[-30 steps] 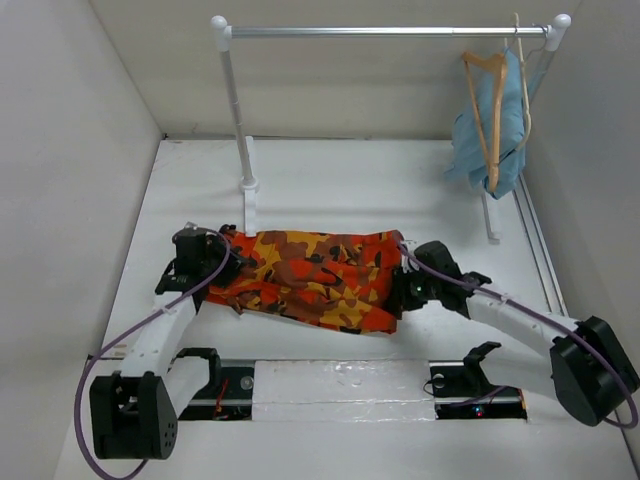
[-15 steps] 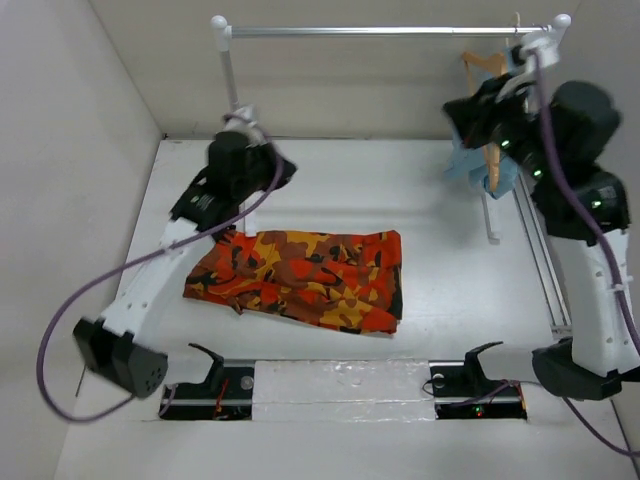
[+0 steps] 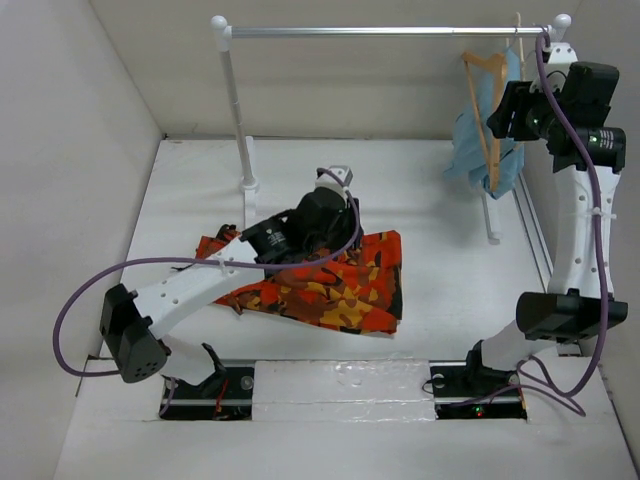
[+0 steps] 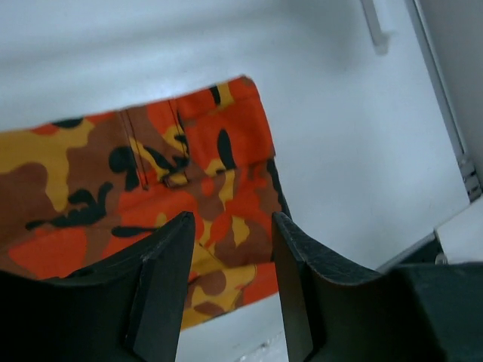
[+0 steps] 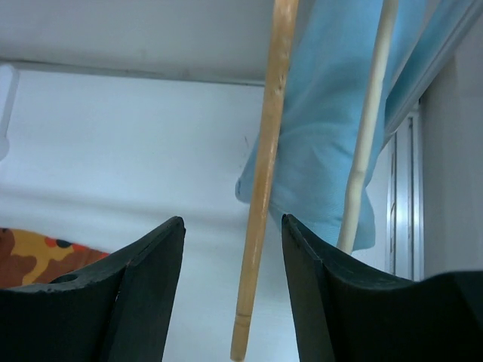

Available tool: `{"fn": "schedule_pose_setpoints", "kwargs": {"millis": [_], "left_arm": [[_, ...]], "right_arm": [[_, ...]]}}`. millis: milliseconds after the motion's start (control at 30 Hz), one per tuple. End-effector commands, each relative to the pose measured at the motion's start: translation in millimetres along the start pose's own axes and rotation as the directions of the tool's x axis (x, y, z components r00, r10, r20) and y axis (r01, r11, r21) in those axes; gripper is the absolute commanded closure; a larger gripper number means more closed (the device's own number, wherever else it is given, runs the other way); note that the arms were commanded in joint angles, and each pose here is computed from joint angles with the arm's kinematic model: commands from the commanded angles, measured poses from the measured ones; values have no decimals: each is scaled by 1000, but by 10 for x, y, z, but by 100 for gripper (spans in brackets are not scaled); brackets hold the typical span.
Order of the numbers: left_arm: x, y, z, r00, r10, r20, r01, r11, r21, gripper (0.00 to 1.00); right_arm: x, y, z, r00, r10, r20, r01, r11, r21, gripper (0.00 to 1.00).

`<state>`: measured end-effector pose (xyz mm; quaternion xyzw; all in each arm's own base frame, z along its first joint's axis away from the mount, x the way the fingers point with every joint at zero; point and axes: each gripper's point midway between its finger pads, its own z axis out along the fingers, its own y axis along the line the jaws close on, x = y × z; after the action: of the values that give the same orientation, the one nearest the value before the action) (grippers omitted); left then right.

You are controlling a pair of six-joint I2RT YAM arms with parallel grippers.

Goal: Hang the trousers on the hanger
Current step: Pick up the hanger from the clothesline.

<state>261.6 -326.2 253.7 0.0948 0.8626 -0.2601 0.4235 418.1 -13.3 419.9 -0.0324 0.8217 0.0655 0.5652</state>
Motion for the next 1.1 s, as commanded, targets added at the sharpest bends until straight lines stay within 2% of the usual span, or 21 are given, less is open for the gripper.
{"fn": "schedule_pose_setpoints", "kwargs": {"millis": [0, 200, 400, 567, 600, 667, 733, 867, 900, 1067], "left_arm": [[107, -223, -173, 999, -44, 20, 43, 997, 64, 58], [567, -332, -153, 996, -50, -74, 57, 995, 87, 58], [531, -334, -175, 997, -58, -60, 63, 994, 89, 59], [509, -343, -170, 996, -59, -63, 64, 995, 80, 59], [519, -341, -167, 996, -61, -66, 66, 995, 80, 59], [503, -360, -174, 996, -69, -63, 75, 993, 87, 59], [463, -370, -192, 996, -75, -54, 80, 993, 87, 59], [355, -412, -220, 997, -71, -37, 74, 993, 87, 57], [228, -482, -259, 997, -68, -22, 70, 993, 97, 50], [-91, -658, -395, 996, -81, 29, 76, 987, 139, 43]], "right_arm": [[-106, 40, -128, 998, -26, 52, 28, 999, -34, 40], [306, -66, 106, 1000, 1, -26, -1, 1000, -9, 44], [588, -132, 273, 999, 8, -53, -7, 1000, 20, 51], [519, -135, 290, 1000, -17, -16, 18, 997, 71, 59], [497, -211, 273, 1000, -23, -11, 24, 993, 116, 71], [451, -196, 270, 999, -33, 4, 32, 992, 124, 83], [322, -165, 195, 998, -50, 45, 43, 988, 150, 99], [110, -85, 40, 991, -78, 107, 55, 977, 205, 100], [-7, 5, -49, 986, -97, 138, 66, 975, 212, 100], [-243, 102, -320, 970, -123, 208, 69, 966, 250, 100]]}}
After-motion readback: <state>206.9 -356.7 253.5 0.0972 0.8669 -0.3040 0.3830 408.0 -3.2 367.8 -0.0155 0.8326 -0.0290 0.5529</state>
